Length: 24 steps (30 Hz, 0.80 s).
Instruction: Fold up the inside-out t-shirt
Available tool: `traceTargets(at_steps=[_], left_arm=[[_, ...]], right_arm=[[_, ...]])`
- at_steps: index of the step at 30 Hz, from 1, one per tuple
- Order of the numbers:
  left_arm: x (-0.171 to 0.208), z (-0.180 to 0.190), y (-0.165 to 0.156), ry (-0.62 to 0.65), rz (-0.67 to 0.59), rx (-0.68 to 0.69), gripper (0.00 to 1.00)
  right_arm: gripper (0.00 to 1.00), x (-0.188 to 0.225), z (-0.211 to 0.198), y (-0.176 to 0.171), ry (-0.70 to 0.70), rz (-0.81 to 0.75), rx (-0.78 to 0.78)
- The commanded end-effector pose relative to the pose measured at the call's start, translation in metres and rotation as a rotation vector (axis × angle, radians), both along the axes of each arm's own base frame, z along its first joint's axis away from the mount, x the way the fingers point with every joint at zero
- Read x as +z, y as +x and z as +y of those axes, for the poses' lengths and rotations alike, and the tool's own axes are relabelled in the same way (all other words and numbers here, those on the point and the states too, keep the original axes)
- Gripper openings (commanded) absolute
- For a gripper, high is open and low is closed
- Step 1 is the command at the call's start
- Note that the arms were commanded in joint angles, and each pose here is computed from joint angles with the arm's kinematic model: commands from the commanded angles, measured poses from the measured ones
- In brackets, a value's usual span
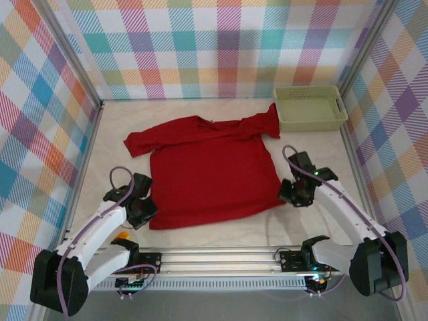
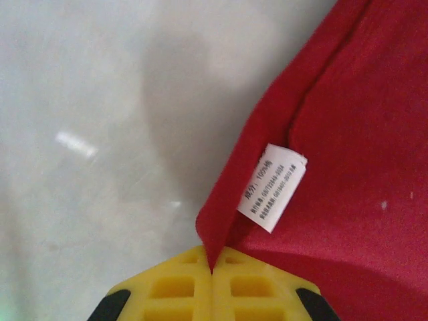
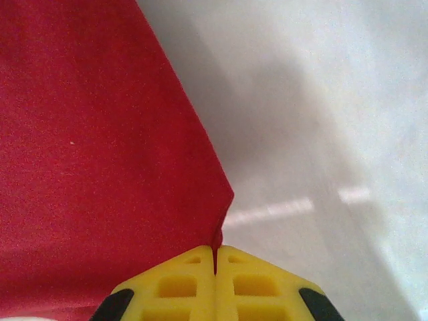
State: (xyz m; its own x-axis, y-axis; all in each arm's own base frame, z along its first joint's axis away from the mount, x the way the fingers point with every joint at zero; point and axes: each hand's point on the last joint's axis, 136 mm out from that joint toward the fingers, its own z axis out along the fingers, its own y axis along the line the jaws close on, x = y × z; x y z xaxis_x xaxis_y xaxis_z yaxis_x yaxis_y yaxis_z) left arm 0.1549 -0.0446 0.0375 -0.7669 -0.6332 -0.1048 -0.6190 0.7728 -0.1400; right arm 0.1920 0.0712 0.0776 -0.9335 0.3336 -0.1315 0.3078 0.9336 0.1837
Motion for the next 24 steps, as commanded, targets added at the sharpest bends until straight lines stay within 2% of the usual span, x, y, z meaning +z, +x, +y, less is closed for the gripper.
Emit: traceTargets(at_steps=[1,5,6,9,11,12,13,15,17,19,24], left_arm=[[0.007,-0.002,0.004,-0.013,-0.019,0.049,0.0],[0.011,-0.001,0.011,0.0,-0.033,0.052,0.0],[0.011,-0.002,0.012,-0.003,-0.035,0.049,0.04],[0.012,0.0,0.012,0.008,-0.039,0.031,0.22],[0.02,0.002,0.015,0.024,-0.054,0.017,0.33],[0.026,0.001,0.017,0.023,-0.07,0.009,0.44],[0.034,0.001,0.021,0.021,-0.094,0.002,0.54],[0.055,0.002,0.027,0.049,-0.147,-0.022,0.64],[0.081,-0.007,0.04,0.075,-0.241,-0.102,0.69],[0.101,-0.034,0.053,0.077,-0.302,-0.24,0.7],[0.098,-0.119,0.061,0.159,-0.318,-0.628,0.74]], right_arm=[[0.0,0.009,0.0,-0.007,0.022,0.008,-0.066],[0.0,0.01,0.005,0.001,0.024,0.004,-0.06],[0.01,0.01,0.005,0.003,0.02,0.002,-0.058],[0.16,0.012,0.001,0.006,-0.013,-0.024,-0.052],[0.35,0.016,-0.006,0.008,-0.05,-0.034,-0.052],[0.45,0.02,-0.009,0.009,-0.067,-0.044,-0.055],[0.5,0.025,-0.012,0.009,-0.082,-0.057,-0.054],[0.55,0.037,-0.015,0.012,-0.104,-0.099,-0.053],[0.58,0.048,-0.014,0.013,-0.109,-0.138,-0.031],[0.59,0.055,-0.004,0.011,-0.101,-0.156,0.015],[0.61,0.048,0.019,-0.001,-0.08,-0.143,0.056]])
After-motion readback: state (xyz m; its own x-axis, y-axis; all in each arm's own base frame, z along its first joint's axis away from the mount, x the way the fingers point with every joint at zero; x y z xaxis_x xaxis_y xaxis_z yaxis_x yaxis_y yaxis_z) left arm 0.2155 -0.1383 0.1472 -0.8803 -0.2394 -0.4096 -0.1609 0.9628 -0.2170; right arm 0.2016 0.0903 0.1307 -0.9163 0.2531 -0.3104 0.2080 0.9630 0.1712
